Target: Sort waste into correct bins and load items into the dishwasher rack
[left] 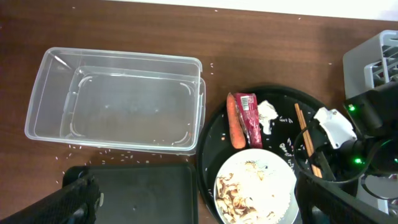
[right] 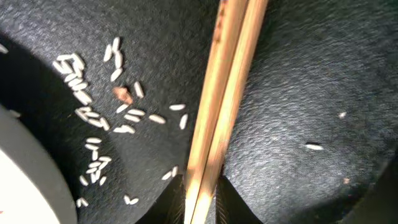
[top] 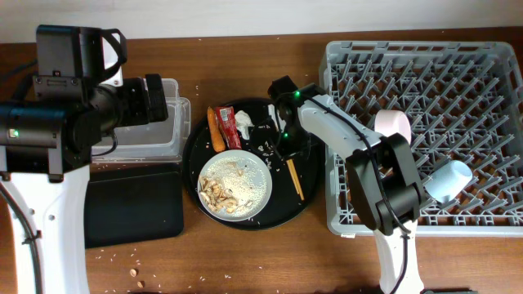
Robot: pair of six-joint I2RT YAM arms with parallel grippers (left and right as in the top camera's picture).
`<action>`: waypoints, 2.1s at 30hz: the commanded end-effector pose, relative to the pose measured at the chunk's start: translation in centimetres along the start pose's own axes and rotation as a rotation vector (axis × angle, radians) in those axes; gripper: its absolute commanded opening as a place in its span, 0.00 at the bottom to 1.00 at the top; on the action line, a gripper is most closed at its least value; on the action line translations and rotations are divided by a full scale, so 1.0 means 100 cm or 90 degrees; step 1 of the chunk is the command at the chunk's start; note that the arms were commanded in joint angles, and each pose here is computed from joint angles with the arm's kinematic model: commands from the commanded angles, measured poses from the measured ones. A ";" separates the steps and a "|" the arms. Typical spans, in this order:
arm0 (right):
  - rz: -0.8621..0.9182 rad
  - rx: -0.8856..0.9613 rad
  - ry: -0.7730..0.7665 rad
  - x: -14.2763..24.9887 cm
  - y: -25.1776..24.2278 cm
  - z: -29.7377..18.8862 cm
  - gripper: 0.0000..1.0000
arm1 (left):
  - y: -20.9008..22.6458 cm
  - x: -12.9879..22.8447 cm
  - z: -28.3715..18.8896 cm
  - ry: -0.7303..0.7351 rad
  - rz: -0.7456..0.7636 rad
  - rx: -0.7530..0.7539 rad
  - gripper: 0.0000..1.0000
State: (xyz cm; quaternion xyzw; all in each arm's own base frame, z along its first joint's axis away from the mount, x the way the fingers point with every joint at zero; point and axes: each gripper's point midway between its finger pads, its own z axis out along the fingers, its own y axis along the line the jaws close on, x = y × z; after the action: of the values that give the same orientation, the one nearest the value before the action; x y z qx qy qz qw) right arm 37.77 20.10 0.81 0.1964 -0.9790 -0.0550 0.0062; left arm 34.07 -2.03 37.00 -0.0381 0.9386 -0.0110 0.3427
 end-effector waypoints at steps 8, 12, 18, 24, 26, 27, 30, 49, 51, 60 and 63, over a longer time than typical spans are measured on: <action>0.019 -0.008 -0.022 -0.005 -0.008 -0.011 0.24 | 0.002 -0.001 -0.001 -0.003 0.003 -0.007 0.99; 0.029 -0.004 -0.004 0.001 -0.015 0.007 0.22 | 0.002 -0.001 -0.001 -0.003 0.003 -0.007 0.99; 0.026 -0.009 -0.025 -0.002 -0.013 -0.011 0.24 | 0.002 -0.001 -0.001 -0.003 0.003 -0.007 0.99; -0.020 -0.062 -0.086 -0.013 -0.005 -0.047 0.28 | 0.002 -0.001 -0.001 -0.003 0.003 -0.007 0.99; -0.018 -0.056 -0.081 -0.013 -0.007 -0.042 0.29 | 0.002 -0.001 -0.001 -0.003 0.003 -0.007 0.99; -0.014 -0.042 -0.076 -0.013 -0.011 -0.037 0.29 | 0.002 -0.001 -0.001 -0.003 0.003 -0.007 0.99; -0.003 -0.032 -0.056 -0.011 -0.015 -0.016 0.28 | 0.002 -0.001 -0.001 -0.003 0.003 -0.007 0.99; 0.080 0.063 -0.258 -0.019 -0.064 -0.205 0.04 | 0.002 -0.001 -0.001 -0.003 0.003 -0.007 0.99; 0.150 0.081 -0.211 -0.011 -0.115 -0.179 0.04 | 0.002 -0.001 -0.001 -0.003 0.003 -0.007 0.99; 0.034 -0.022 -0.136 -0.009 -0.017 -0.136 0.42 | 0.002 -0.001 -0.001 -0.003 0.003 -0.007 0.99; -0.043 0.048 -0.074 0.008 0.015 -0.071 0.42 | 0.002 -0.001 -0.001 -0.003 0.003 -0.007 0.99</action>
State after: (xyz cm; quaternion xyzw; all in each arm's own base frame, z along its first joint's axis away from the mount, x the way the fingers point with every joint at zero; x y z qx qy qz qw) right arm 38.93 19.80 11.88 0.1942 -0.9738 -0.0783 -0.0884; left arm 34.07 -2.03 37.00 -0.0381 0.9386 -0.0110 0.3427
